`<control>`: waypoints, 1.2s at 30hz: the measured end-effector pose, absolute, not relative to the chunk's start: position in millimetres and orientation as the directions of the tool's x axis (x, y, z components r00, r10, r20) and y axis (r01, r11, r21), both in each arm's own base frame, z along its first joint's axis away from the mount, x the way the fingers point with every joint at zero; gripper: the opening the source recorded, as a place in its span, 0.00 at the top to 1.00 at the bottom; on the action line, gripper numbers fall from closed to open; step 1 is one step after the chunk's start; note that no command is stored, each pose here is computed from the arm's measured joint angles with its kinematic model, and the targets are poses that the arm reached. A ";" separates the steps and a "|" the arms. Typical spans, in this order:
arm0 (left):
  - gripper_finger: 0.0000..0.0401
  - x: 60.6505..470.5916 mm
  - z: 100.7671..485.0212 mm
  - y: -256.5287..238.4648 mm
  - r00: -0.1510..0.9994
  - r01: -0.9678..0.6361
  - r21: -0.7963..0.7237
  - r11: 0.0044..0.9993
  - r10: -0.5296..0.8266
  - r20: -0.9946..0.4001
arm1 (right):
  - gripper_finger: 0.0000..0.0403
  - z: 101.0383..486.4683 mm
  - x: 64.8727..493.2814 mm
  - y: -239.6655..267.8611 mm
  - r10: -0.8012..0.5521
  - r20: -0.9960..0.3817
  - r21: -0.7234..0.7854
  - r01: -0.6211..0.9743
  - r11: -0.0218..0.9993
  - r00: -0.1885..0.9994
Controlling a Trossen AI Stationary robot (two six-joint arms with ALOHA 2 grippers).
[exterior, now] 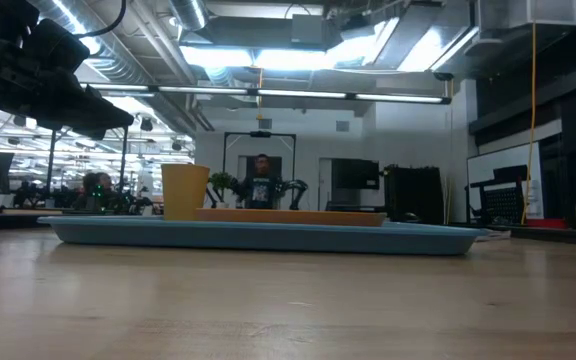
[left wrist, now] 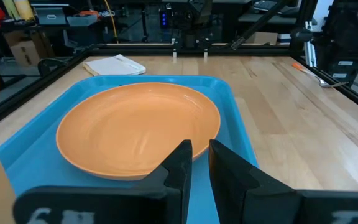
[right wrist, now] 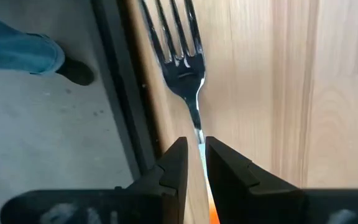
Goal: Pick and place plate/cup/fork/spoon on tray
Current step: Put the orange fork to the left of the orange plate on the blue tray
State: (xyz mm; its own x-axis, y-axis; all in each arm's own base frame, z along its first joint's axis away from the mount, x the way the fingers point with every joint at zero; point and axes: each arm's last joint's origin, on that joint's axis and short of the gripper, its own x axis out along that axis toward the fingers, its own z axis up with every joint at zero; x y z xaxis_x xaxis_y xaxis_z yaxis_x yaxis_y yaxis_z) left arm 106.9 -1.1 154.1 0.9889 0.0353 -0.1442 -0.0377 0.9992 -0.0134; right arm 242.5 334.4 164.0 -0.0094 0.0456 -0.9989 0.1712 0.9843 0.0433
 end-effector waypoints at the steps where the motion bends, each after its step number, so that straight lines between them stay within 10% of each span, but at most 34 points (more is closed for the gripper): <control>1: 0.88 106.9 154.1 -1.1 0.989 -0.037 -0.014 0.999 0.035 -0.144 | 0.85 161.4 242.7 334.7 0.041 -0.999 0.038 0.171 0.984 -0.014; 23: 0.88 106.9 154.1 -1.1 0.989 -0.038 -0.013 0.999 0.035 -0.144 | 0.86 132.1 246.9 337.8 -0.007 -0.998 -0.017 0.190 0.982 -0.055; 36: 0.88 106.9 154.1 -1.1 0.989 -0.037 -0.013 0.999 0.035 -0.144 | 0.99 162.2 300.4 297.8 -0.146 -0.989 -0.129 0.552 0.824 -0.013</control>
